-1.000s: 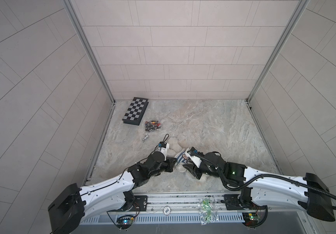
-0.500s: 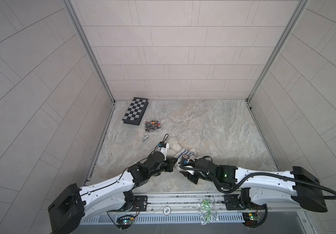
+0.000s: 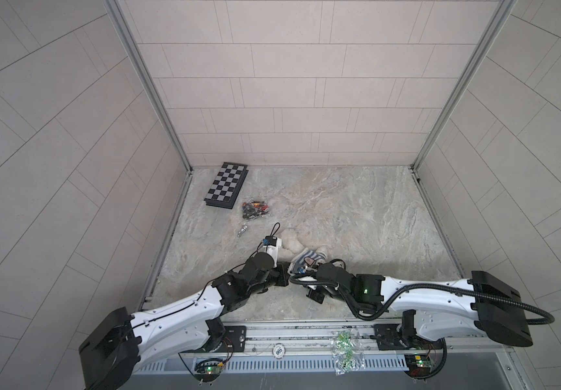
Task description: Dress the teddy bear
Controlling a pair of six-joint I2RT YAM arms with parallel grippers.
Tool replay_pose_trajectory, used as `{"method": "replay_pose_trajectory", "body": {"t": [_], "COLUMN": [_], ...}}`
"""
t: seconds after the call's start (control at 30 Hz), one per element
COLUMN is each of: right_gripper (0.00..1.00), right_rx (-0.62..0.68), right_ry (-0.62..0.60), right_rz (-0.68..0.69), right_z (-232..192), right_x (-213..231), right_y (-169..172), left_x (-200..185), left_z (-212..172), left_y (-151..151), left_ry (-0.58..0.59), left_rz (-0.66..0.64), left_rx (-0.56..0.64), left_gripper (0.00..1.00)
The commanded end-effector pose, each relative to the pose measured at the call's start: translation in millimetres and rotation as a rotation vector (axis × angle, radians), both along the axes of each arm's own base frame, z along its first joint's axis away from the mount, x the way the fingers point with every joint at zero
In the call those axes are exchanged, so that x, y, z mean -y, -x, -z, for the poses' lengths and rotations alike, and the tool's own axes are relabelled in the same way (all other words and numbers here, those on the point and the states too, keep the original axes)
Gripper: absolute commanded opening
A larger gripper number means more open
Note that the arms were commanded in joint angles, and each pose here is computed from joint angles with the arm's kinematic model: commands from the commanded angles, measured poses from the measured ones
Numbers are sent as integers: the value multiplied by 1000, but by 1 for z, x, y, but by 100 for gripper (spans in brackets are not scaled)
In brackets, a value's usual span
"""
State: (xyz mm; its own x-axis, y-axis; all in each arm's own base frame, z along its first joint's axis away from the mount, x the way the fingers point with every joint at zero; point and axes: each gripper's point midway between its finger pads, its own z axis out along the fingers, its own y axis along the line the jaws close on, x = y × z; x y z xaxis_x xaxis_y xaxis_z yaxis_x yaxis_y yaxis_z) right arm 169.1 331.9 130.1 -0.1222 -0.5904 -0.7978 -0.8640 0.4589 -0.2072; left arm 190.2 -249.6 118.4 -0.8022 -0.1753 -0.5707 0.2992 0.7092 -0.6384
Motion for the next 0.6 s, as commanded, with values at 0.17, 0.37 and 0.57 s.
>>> {"method": "replay_pose_trajectory", "body": {"t": [0.17,0.37,0.57], "right_gripper": [0,0,0], "right_rx": [121,112,43], "right_ry": [-233,-425,-481], "right_rz": [86,192,324], "right_z": [-90,-128,-122], "right_x": [25,61,75], "right_y": [-5,-14,-33], "left_x": [-18,-35,-39], "left_z": [0,13,14], "left_y": [-9,-9,-6], "left_ry": [-64,-168,-224], "left_rz": [-40,-55,-20], "left_rx": [36,40,57], "left_gripper": [0,0,0]}}
